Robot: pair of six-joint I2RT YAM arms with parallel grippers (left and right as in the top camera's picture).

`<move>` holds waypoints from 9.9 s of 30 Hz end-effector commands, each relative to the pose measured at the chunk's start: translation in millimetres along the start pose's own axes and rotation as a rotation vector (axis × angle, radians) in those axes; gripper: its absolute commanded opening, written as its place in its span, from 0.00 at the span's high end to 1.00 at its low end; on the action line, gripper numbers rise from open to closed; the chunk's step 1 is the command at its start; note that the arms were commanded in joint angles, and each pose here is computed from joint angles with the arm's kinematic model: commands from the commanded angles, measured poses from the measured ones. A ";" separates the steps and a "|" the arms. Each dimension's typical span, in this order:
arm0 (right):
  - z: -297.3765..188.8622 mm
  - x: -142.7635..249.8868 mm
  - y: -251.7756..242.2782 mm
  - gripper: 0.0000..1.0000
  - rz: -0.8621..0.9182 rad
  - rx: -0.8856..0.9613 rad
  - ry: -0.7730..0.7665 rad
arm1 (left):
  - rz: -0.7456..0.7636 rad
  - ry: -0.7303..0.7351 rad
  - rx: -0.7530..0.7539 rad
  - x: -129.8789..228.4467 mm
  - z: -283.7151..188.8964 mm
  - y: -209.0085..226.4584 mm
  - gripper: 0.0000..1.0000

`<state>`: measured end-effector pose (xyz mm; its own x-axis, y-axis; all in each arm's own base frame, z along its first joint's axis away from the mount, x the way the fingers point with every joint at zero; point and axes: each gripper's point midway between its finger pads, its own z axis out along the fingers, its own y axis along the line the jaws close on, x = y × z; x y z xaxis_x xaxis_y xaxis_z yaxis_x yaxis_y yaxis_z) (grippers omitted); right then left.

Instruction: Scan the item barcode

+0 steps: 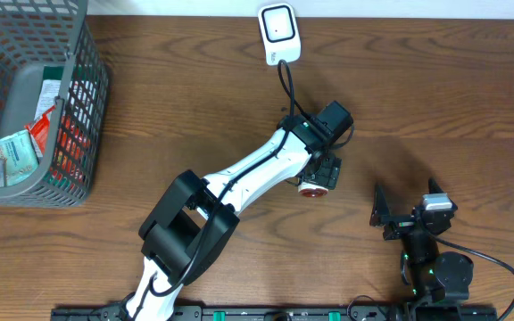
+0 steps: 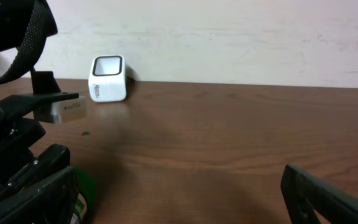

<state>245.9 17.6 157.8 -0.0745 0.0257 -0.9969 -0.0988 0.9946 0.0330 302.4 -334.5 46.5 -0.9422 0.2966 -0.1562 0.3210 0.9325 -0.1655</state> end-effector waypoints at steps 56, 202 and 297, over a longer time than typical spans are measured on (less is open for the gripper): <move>-0.2 0.7 -2.7 0.01 0.004 0.011 0.002 | -1.101 -0.411 -0.511 69.0 -340.6 493.1 0.02; -0.2 0.7 -2.8 0.01 0.004 0.012 0.002 | -0.158 0.058 -0.082 56.9 -11.4 80.2 0.86; -0.2 0.7 -2.8 0.01 0.004 0.012 0.002 | -0.640 -0.657 -0.461 -42.9 -353.0 359.2 0.15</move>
<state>245.9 17.6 157.8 -0.0745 0.0261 -0.9969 -0.0987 0.9946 0.0334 423.3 1.4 342.1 -0.6728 -0.2681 -0.6896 -0.2912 0.9528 -0.0863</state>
